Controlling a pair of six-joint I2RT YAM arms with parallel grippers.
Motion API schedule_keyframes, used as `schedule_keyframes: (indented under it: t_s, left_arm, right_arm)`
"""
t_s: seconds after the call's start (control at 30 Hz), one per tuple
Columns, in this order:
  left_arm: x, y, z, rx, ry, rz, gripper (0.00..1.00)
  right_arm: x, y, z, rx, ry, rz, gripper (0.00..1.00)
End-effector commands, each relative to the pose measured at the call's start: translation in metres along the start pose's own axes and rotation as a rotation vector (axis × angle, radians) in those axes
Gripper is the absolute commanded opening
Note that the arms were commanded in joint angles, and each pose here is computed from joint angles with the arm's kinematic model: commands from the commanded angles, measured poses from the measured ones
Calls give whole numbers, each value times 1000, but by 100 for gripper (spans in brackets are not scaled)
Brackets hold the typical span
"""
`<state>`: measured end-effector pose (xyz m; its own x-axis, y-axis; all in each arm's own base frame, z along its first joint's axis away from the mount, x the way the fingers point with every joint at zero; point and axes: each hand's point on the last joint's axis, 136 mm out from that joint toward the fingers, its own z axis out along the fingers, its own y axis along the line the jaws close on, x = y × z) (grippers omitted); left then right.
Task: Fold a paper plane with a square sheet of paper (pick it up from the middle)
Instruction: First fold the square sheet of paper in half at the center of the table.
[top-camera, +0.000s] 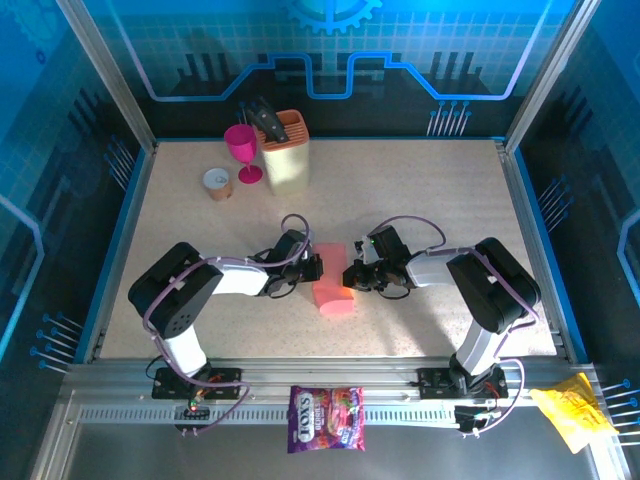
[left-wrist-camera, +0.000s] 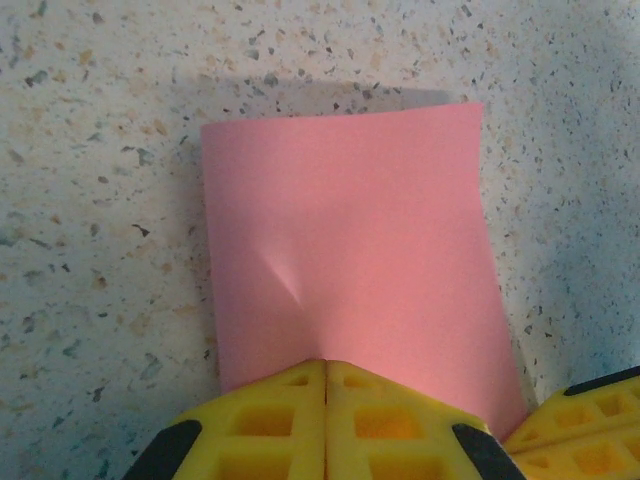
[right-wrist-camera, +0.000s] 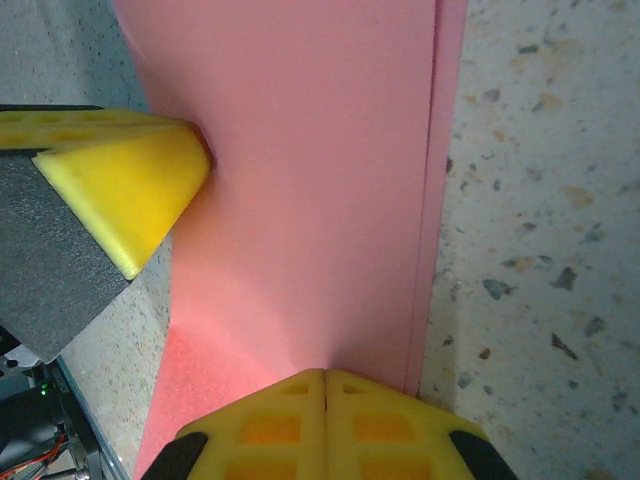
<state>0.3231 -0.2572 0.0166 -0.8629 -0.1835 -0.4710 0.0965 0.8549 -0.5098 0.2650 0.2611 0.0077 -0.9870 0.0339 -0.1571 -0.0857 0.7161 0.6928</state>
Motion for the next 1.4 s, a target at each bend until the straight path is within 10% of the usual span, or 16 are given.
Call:
schedule_keyframes:
  t_s: [0.0,0.37,1.37]
  left_arm:
    - [10,14,1,-31,24,-30,8]
    - [-49,-38,-25,67,-43,39,10]
    - [-24,29,11,-148,6,42,7]
  right_arm:
    - [41,-63,16,202,93,84,0]
    - [42,-66,17,209,95,87,0]
    - [43,-70,19,221,102,95,0]
